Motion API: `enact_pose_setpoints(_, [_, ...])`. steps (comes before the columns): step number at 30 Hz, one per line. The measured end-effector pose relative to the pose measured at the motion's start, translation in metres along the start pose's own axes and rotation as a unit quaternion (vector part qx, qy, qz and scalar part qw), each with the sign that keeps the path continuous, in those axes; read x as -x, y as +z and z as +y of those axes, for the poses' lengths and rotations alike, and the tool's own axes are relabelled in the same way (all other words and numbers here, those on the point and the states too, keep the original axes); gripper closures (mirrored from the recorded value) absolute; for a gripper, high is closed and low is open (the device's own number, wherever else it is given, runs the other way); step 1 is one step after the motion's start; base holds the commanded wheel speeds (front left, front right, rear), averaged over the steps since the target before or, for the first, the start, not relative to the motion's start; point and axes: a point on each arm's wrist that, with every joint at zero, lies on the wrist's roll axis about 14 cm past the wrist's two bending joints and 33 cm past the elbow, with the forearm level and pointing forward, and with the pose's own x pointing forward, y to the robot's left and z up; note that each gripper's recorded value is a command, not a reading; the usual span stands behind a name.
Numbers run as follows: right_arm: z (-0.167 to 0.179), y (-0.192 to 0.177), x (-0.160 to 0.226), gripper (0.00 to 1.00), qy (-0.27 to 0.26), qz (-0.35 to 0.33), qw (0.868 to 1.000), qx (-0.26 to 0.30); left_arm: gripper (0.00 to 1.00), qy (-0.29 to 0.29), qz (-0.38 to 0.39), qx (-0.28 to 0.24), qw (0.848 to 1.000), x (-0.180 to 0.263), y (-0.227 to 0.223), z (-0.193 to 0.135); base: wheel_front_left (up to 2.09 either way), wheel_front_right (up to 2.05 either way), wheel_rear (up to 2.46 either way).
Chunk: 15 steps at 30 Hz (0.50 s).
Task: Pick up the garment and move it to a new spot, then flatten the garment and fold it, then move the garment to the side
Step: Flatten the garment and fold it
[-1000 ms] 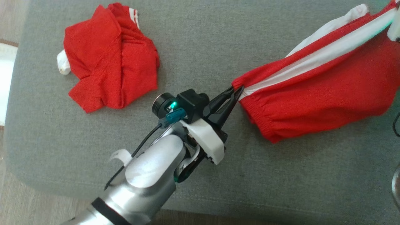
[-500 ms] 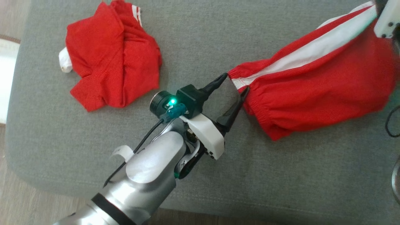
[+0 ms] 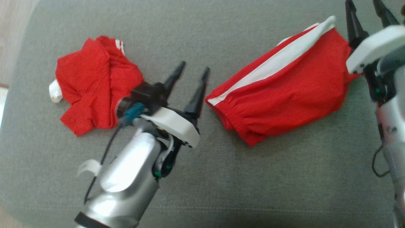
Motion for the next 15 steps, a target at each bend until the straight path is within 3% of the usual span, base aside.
enact_pose_setpoints(7, [-0.002, 0.031, 0.058, 0.0, 0.008, -0.109, 0.994, 0.017, 0.0, 0.061, -0.109, -0.003, 0.992, 0.015, 0.071, 0.018, 0.0, 0.0, 0.0])
enact_pose_setpoints(15, [0.008, 0.004, 0.121, 0.0, -0.001, -0.135, 0.99, 0.027, 0.0, 0.115, -0.15, -0.007, 0.982, 0.054, 0.088, 0.032, 0.0, 0.0, 0.0])
